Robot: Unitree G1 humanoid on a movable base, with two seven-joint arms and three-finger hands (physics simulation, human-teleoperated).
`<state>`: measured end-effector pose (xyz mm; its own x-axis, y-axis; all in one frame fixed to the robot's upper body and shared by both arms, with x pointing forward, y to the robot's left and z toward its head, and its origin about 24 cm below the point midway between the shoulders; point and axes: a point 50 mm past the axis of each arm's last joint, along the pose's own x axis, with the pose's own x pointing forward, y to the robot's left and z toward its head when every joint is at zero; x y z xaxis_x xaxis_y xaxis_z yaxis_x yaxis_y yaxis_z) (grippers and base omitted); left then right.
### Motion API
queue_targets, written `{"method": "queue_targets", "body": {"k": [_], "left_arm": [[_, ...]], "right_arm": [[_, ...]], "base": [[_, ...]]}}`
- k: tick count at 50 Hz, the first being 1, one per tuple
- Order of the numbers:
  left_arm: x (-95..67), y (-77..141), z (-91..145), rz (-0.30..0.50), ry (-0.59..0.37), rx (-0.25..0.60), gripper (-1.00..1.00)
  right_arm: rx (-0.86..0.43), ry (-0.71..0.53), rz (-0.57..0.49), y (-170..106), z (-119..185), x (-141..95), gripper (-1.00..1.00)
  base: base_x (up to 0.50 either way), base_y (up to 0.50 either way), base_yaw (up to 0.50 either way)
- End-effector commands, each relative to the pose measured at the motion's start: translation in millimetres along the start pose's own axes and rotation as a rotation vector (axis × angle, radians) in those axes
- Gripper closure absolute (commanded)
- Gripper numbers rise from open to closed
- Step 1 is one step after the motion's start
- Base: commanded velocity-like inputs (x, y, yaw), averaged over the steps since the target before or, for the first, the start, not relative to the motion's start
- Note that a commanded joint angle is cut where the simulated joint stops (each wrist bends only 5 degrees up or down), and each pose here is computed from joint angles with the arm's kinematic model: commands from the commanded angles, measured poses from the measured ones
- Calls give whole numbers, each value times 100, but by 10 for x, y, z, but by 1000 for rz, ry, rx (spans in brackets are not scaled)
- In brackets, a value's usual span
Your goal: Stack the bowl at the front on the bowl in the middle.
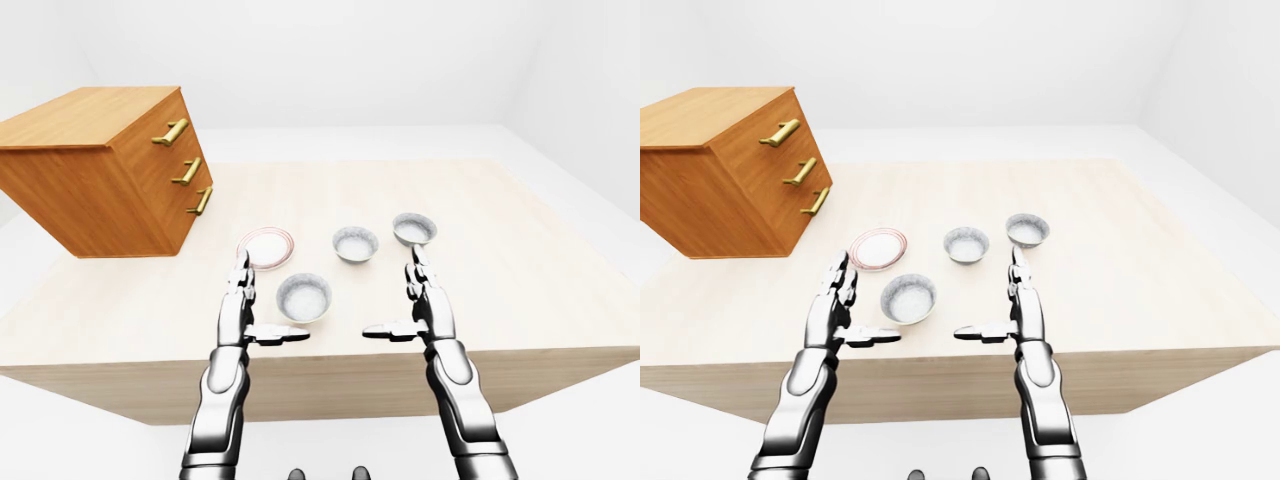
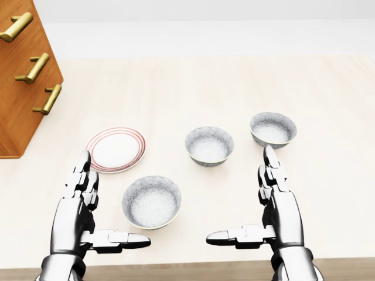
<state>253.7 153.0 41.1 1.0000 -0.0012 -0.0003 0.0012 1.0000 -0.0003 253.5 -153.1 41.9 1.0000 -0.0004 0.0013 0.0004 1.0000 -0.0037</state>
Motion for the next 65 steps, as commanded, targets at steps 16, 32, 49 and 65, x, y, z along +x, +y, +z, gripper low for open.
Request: {"method": "queue_targets", "body": {"k": [16,32,49,65], "left_arm": [[-10,28,-6,-15,1,11,-100],[10,63,26,0,-8,10,-100],[141,43,604,22,-195,72,-100],[107,-11,696,-2,-237,89,-100]], "right_arm": [[-37,-10,49,-54,-9,-16,-100],[-159,-45,45,-9,-7,25,-100],[-289,-83,11,26,331,199,-100],[-505,-183,37,44,629,310,-100]], "base": [[-1,-6,0],[-10,-42,0],[0,0,0],[0,0,0]]}}
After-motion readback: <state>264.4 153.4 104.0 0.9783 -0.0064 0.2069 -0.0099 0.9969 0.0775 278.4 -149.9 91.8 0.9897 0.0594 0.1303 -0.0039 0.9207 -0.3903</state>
